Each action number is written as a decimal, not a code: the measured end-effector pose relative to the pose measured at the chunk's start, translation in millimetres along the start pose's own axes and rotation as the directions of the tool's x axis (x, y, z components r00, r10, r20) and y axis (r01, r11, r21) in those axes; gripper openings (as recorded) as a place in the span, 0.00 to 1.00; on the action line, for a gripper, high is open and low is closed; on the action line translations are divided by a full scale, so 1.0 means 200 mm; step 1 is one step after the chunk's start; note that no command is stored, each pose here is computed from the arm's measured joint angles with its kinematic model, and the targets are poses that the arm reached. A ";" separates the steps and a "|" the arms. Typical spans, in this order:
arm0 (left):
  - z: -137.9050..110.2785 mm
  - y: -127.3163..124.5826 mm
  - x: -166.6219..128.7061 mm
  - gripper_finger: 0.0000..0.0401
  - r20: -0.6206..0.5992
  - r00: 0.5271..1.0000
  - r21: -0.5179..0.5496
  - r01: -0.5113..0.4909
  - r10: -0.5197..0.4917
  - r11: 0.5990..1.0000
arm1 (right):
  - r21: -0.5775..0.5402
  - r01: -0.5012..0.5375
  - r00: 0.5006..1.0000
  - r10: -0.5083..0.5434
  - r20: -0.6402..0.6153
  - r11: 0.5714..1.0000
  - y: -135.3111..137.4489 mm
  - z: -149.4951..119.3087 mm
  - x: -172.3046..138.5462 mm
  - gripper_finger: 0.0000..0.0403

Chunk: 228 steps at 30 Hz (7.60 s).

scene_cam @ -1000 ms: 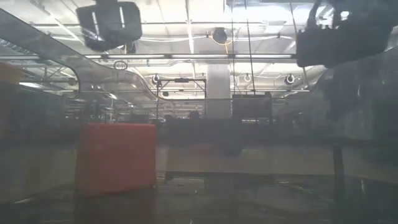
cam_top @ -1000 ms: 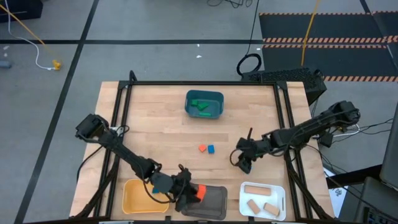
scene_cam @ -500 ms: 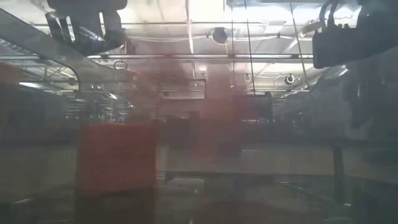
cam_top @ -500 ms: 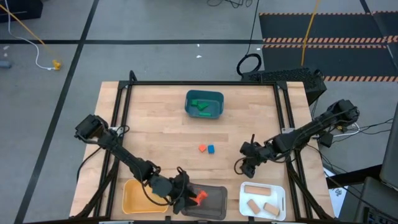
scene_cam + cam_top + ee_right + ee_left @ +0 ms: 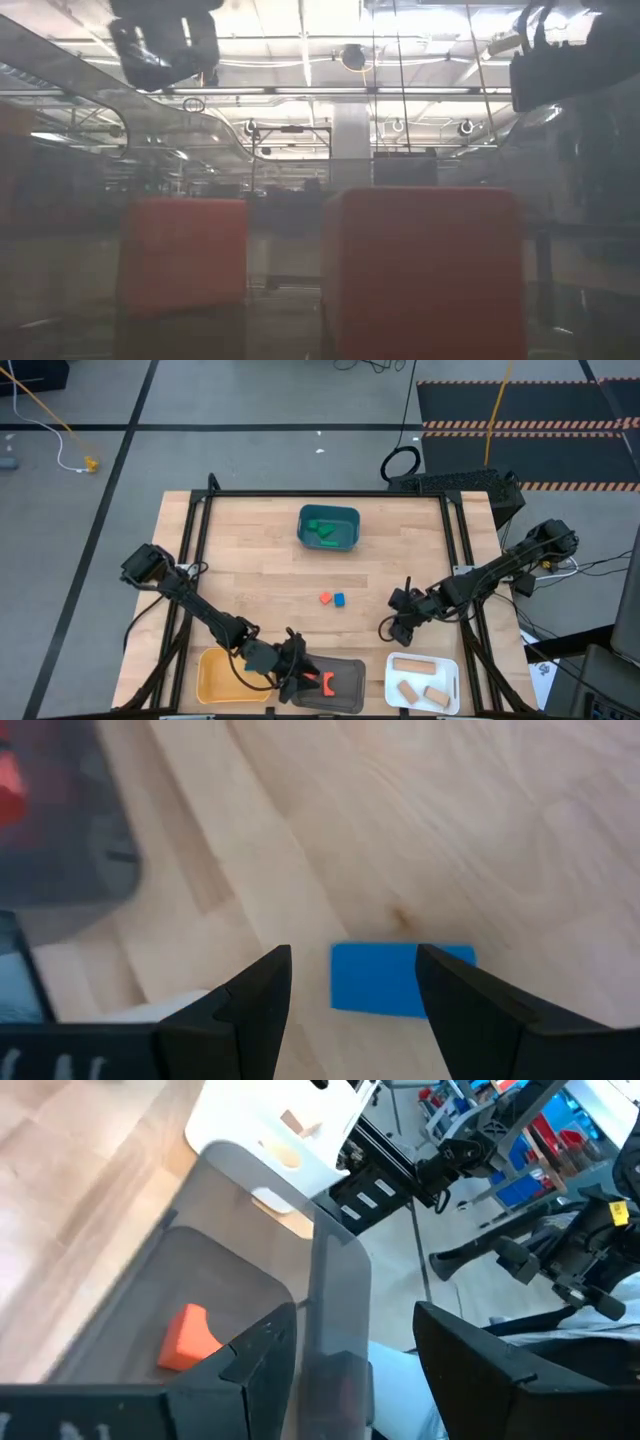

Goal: Sort & place blocks by color
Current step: Put the bottom blue block into the yellow bin

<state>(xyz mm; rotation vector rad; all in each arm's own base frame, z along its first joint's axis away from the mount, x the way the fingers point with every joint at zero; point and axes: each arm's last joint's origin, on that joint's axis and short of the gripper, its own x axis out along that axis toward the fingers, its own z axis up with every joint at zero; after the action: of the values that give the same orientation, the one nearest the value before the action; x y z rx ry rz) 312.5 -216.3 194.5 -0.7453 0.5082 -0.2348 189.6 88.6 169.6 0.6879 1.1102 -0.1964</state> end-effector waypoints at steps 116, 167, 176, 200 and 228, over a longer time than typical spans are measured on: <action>0.62 0.59 -0.03 0.50 0.216 0.942 -0.271 -0.196 0.258 0.942 | -0.579 0.433 0.807 -0.012 0.590 0.691 -0.04 0.08 0.05 0.29; 0.70 0.64 -0.06 0.50 0.259 0.932 -0.340 -0.159 0.255 0.927 | -0.488 0.366 0.730 0.080 0.679 0.793 0.00 0.21 0.12 0.29; 0.69 0.65 -0.06 0.50 0.246 0.933 -0.341 -0.171 0.264 0.924 | -0.517 0.327 0.706 0.159 0.690 0.791 0.02 0.31 0.14 0.29; 0.64 0.68 -0.05 0.15 0.176 0.919 -0.290 -0.293 0.352 0.911 | -0.560 0.333 0.749 0.148 0.646 0.758 0.05 0.34 0.20 0.32; 0.42 0.36 -0.09 0.15 -0.103 0.984 -0.256 -0.170 0.148 0.952 | -0.412 0.165 0.859 0.074 0.506 0.896 -0.03 0.25 0.05 0.55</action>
<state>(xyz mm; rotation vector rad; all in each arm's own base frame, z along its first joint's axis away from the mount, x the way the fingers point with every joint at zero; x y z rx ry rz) 343.0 -109.8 202.9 -0.9519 0.6839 -0.0470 228.7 55.8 170.3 0.1705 0.6166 -0.1469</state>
